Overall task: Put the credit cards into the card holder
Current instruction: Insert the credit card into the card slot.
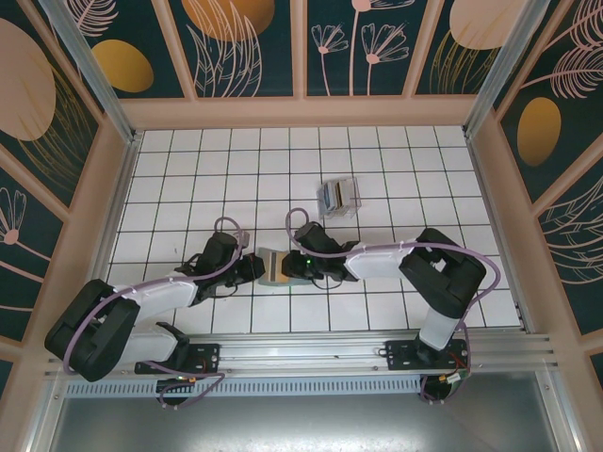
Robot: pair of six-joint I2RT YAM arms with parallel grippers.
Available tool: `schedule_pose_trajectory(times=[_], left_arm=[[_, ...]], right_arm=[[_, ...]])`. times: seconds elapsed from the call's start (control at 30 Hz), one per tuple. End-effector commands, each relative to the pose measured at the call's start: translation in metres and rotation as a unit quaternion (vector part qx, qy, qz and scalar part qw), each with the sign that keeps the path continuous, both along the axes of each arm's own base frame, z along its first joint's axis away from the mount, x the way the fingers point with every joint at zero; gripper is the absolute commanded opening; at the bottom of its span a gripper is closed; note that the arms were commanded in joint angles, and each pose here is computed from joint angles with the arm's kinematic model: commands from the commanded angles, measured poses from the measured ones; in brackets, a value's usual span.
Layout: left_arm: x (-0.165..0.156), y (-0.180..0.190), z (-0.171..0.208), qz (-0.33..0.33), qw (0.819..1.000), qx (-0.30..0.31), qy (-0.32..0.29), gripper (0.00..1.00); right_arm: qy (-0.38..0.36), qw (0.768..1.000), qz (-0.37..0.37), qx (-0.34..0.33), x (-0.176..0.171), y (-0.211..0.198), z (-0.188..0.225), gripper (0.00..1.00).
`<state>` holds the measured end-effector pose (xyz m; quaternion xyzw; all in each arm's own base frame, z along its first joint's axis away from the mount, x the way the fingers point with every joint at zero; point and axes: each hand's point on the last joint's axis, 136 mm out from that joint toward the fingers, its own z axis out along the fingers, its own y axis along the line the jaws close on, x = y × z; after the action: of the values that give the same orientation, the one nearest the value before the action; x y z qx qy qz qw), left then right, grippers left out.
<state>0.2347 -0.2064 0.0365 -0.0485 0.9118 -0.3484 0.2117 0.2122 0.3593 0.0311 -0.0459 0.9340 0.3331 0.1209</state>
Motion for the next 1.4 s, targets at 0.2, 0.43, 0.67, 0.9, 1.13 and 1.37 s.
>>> schedule_pose_trajectory(times=[0.2,0.43,0.67,0.9,1.13,1.37], left_arm=[[-0.006,-0.009,-0.003,-0.021,0.999,-0.029,0.010,0.13],[-0.008,-0.001,-0.005,-0.009,1.000,-0.015,0.008,0.34],[-0.008,0.002,-0.003,-0.002,1.000,-0.009,0.007,0.34],[-0.007,0.008,-0.005,0.008,1.000,-0.003,0.014,0.36],[-0.005,0.002,0.002,0.013,0.998,-0.049,0.029,0.50],[-0.005,-0.004,0.009,0.008,0.997,-0.073,0.021,0.28]], right_arm=[[-0.006,0.996,0.056,0.065,-0.010,0.048,0.022,0.23],[-0.030,0.999,0.030,0.028,-0.003,0.027,0.029,0.28],[-0.035,0.999,0.013,-0.012,0.000,0.007,0.020,0.35],[-0.055,0.998,-0.005,-0.030,0.008,-0.001,0.027,0.41],[-0.034,0.999,0.000,-0.042,0.006,0.000,0.008,0.46],[-0.027,0.999,0.019,-0.041,0.003,0.017,0.000,0.42]])
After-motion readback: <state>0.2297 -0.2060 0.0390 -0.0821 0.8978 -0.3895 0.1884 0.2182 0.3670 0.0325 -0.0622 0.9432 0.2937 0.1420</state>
